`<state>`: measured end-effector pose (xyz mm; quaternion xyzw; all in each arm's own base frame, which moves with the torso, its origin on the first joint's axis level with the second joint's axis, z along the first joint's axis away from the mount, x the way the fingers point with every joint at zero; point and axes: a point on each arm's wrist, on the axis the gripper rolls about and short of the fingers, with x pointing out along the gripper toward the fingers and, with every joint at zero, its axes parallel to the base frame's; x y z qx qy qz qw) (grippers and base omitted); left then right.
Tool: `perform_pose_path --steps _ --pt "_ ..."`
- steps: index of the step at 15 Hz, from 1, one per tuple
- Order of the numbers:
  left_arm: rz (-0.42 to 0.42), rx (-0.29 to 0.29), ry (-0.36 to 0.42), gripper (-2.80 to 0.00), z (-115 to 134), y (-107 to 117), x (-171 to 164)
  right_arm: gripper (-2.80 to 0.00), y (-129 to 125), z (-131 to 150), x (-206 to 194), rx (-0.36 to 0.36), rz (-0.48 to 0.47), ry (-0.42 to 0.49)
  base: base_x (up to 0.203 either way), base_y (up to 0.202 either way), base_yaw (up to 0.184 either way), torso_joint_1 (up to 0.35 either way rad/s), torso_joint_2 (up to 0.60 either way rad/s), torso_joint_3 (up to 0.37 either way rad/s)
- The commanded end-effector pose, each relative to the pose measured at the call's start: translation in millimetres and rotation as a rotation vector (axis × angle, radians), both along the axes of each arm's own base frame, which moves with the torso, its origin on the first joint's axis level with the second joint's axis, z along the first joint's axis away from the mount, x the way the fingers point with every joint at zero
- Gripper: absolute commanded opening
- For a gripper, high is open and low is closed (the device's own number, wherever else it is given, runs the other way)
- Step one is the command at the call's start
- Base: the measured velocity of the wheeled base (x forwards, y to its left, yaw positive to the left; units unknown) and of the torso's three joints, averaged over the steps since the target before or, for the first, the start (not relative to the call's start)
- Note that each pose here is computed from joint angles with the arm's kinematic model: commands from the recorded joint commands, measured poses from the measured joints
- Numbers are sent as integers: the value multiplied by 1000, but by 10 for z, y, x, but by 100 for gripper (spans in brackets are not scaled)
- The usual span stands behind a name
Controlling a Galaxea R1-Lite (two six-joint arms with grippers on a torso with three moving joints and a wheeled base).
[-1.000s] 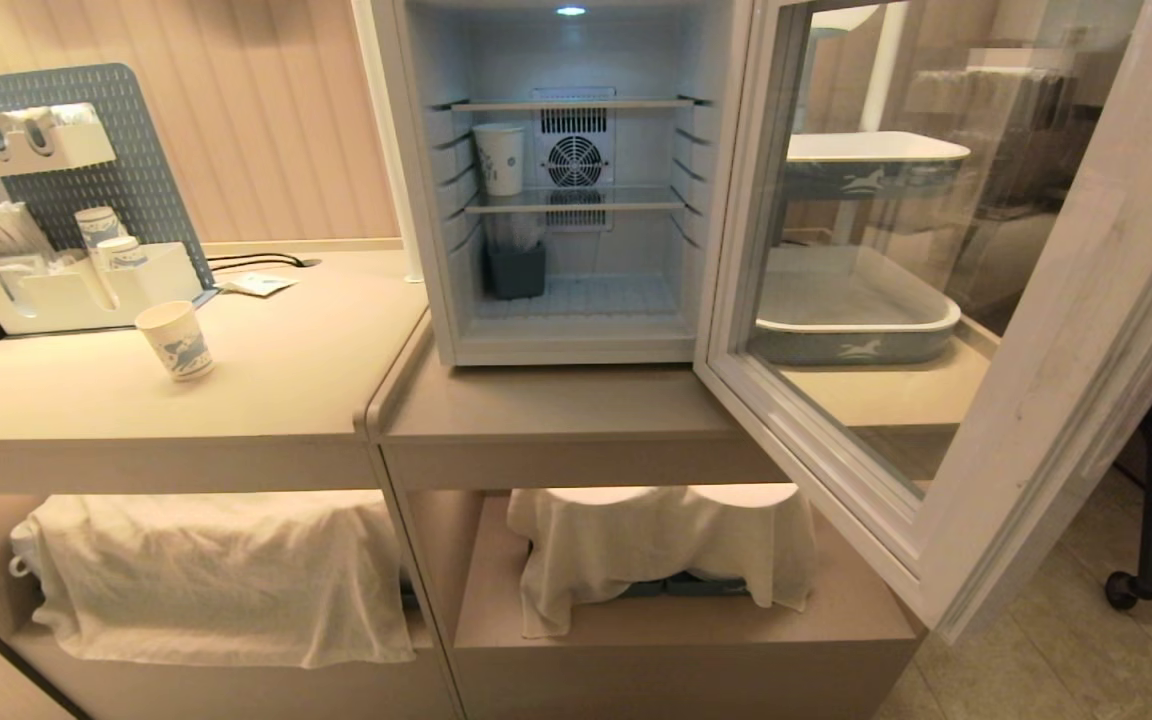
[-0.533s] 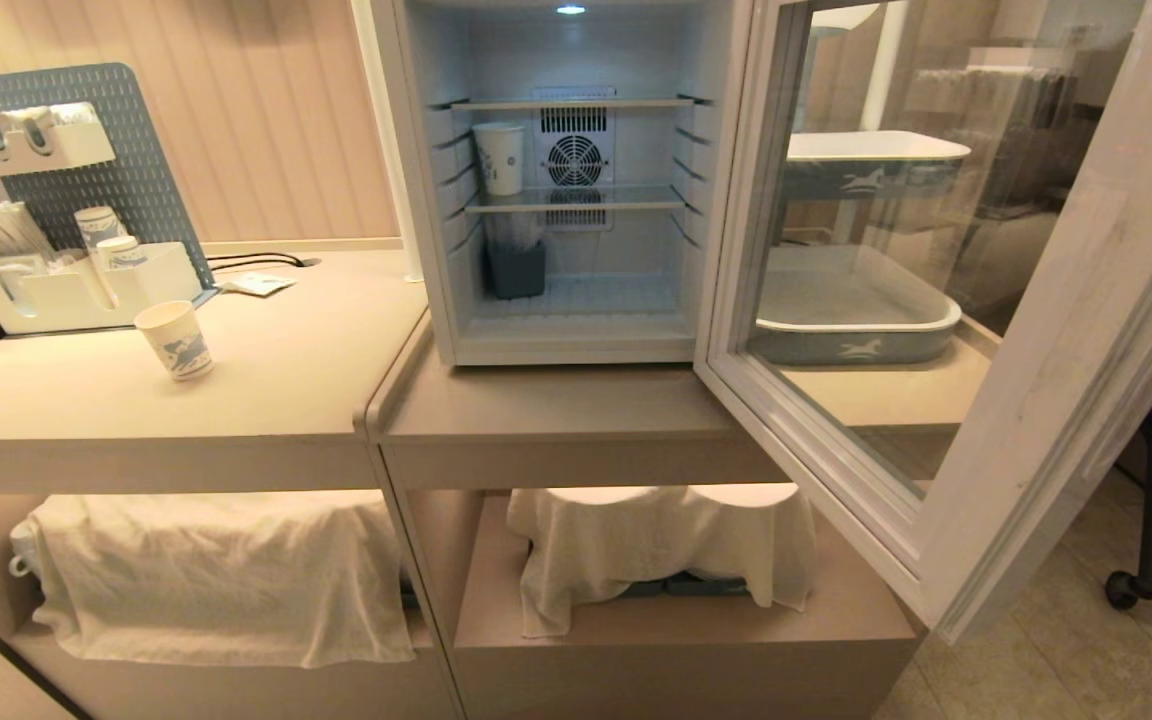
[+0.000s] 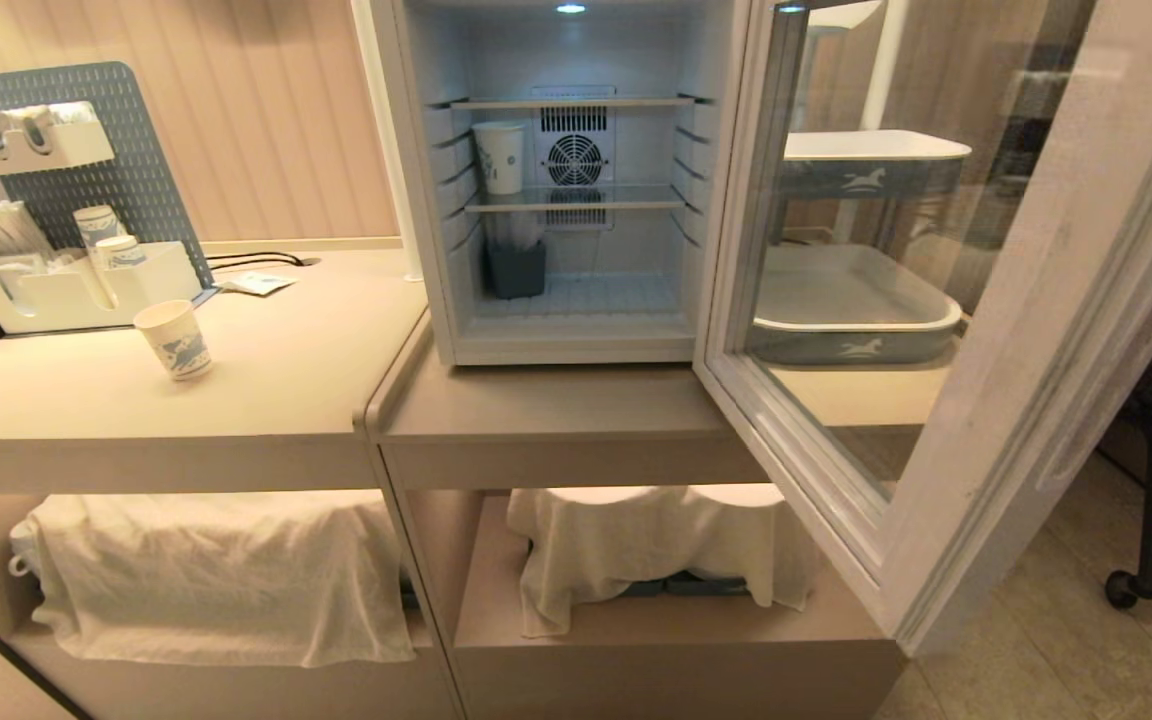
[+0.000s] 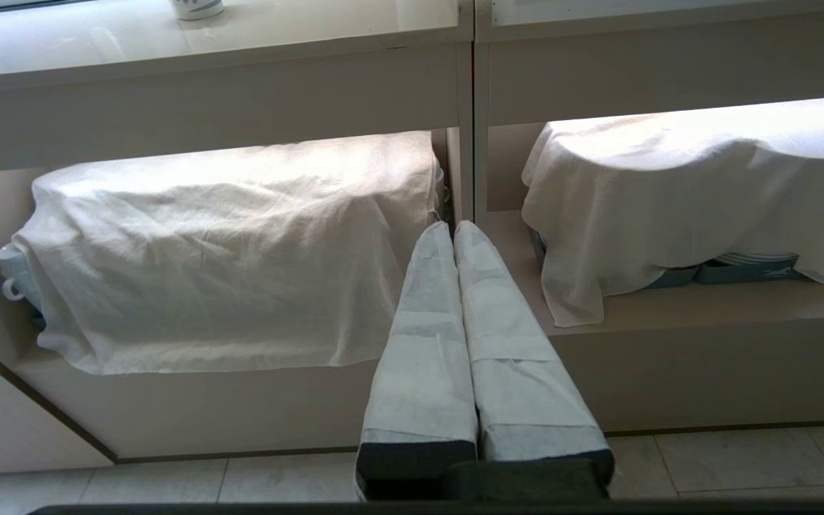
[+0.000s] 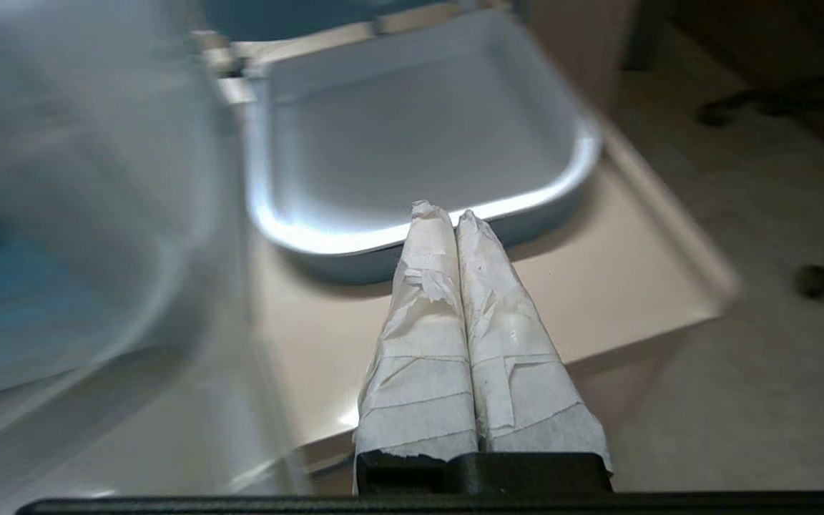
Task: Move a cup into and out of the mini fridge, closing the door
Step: Close the freezer door
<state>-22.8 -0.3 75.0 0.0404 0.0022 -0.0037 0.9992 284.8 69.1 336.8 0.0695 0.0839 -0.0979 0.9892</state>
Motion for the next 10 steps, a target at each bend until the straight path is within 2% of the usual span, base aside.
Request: perform_pose_path --steps 1,5,7,8,10 --pt "1 0 0 -280 0 0 0 -280 353 152 -317 95 160 -50 0 0 0 0 0 0" --pt "2 0 0 -280 0 0 0 -280 1055 231 -916 266 490 -31 0 0 0 0 0 0" --pt "1 0 0 -280 0 0 0 -280 1386 212 -1224 342 645 12 0 0 0 0 0 0" --pt "0 0 0 -280 0 0 0 -280 1494 168 -1295 382 671 42 0 0 0 0 0 0" --pt "1 0 0 -280 0 0 0 -280 1475 161 -1263 394 642 43 0 0 0 0 0 0"
